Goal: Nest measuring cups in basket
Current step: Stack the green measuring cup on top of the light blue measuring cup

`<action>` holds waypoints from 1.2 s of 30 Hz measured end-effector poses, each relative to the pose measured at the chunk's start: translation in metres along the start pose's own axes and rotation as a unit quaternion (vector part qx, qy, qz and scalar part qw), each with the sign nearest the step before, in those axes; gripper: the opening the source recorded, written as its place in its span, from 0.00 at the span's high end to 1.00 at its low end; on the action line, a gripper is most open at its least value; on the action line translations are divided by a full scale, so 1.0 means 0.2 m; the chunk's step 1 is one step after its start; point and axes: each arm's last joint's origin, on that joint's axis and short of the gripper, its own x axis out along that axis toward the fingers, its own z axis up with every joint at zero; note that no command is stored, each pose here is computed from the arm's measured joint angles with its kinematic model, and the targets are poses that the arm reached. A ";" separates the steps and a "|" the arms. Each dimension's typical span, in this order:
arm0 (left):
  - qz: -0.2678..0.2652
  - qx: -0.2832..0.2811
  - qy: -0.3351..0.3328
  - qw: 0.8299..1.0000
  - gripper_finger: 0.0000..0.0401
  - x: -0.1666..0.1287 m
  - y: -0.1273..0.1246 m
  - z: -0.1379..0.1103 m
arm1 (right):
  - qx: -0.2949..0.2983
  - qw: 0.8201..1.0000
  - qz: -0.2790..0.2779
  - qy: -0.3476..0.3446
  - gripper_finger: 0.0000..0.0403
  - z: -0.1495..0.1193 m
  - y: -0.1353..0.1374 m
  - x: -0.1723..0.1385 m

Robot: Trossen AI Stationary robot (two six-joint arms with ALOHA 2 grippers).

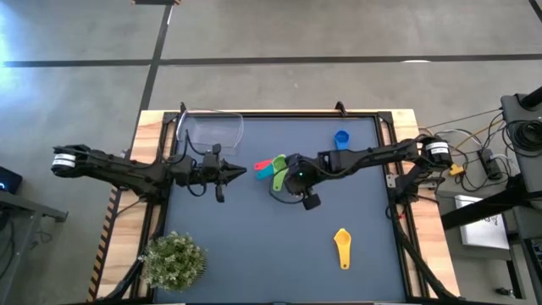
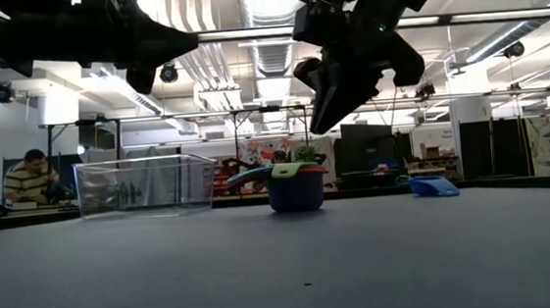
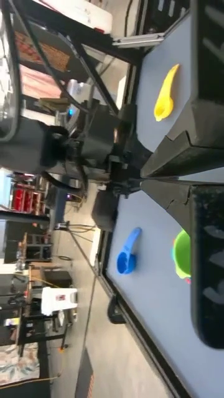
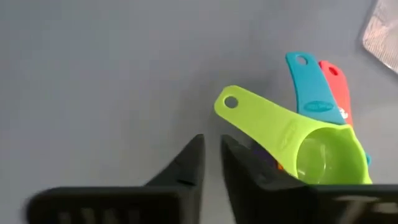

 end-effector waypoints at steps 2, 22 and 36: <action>0.000 0.002 -0.002 1.000 1.00 0.01 0.00 0.00 | 0.001 1.000 0.000 0.001 0.95 0.00 0.00 0.00; -0.001 -0.005 -0.003 1.000 1.00 0.03 0.00 -0.02 | 0.004 0.999 -0.015 0.045 0.98 -0.01 -0.03 0.34; -0.002 -0.019 -0.007 1.000 1.00 0.03 0.00 -0.02 | 0.036 0.991 -0.109 0.075 0.98 0.11 -0.23 0.54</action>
